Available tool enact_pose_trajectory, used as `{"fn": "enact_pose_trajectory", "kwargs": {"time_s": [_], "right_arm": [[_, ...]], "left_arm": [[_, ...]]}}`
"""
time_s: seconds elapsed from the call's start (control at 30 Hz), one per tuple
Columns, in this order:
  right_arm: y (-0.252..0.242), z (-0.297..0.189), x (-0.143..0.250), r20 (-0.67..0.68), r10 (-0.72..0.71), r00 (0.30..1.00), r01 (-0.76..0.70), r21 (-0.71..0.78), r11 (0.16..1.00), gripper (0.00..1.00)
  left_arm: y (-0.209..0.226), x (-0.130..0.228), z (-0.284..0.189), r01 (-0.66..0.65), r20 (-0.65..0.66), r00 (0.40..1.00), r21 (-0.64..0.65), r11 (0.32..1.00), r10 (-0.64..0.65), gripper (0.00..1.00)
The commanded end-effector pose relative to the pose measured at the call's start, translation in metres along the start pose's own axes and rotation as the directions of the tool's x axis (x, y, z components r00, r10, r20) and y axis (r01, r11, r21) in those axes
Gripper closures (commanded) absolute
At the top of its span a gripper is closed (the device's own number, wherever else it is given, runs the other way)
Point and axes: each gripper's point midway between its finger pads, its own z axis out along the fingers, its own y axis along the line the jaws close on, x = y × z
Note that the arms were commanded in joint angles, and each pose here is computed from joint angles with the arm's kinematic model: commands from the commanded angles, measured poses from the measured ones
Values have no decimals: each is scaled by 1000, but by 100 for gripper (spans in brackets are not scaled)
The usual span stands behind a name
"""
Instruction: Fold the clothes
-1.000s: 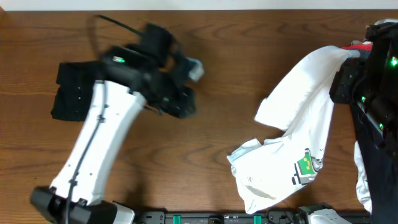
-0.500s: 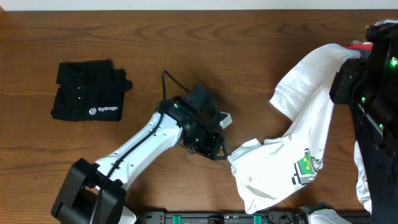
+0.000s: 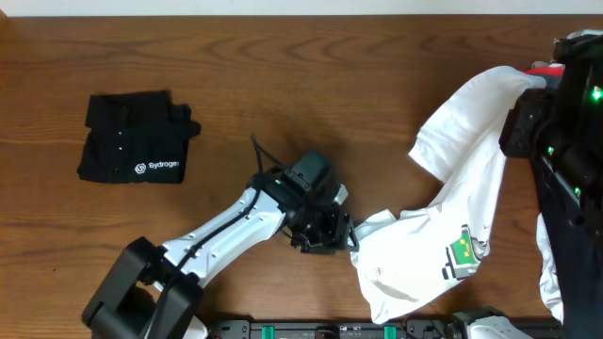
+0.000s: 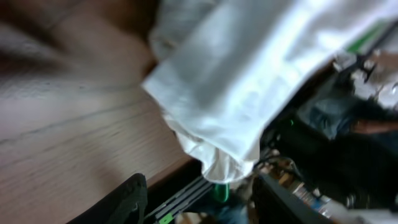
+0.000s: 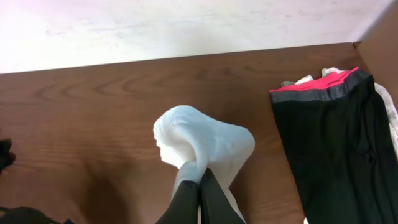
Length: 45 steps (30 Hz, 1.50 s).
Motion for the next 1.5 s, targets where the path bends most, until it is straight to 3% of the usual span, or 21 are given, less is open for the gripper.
{"fn": "enact_pose_trajectory", "kwargs": {"time_s": [0.0, 0.4, 0.67, 0.77, 0.87, 1.0, 1.13, 1.33, 1.47], "right_arm": [[-3, -6, -4, 23, -8, 1000, 8, 9, 1000, 99], [-3, -6, -4, 21, -9, 1000, 9, 10, 1000, 99], [-3, -6, -4, 21, -8, 1000, 8, 10, 1000, 99], [-3, -7, -4, 23, -8, 1000, 8, 10, 1000, 99], [-4, -8, -4, 28, -7, 1000, 7, 9, 1000, 99], [-4, -11, -5, 36, -5, 999, 5, 7, 1000, 99], [-4, -12, -5, 39, -5, 999, 4, 7, 1000, 98], [-5, -12, -5, 40, -5, 999, 4, 11, 1000, 99], [-13, -12, -5, 41, -7, 999, 4, 60, 998, 99]], "left_arm": [[10, -11, 9, 146, 19, 989, -22, 989, -146, 43], [15, -26, 27, 277, 14, 961, -3, 961, -277, 44], [9, -39, 26, 209, 61, 976, 25, 978, -211, 77], [8, -40, 26, 206, 63, 976, 29, 978, -208, 79], [11, -32, 26, 240, 30, 970, 16, 971, -240, 68], [17, -37, 26, 245, 68, 968, -11, 970, -243, 69], [17, -38, 26, 240, 75, 968, -9, 971, -239, 93], [10, -36, 22, 209, 51, 976, 24, 978, -210, 94], [6, -56, -14, 155, 134, 977, 77, 985, -164, 94]]}}
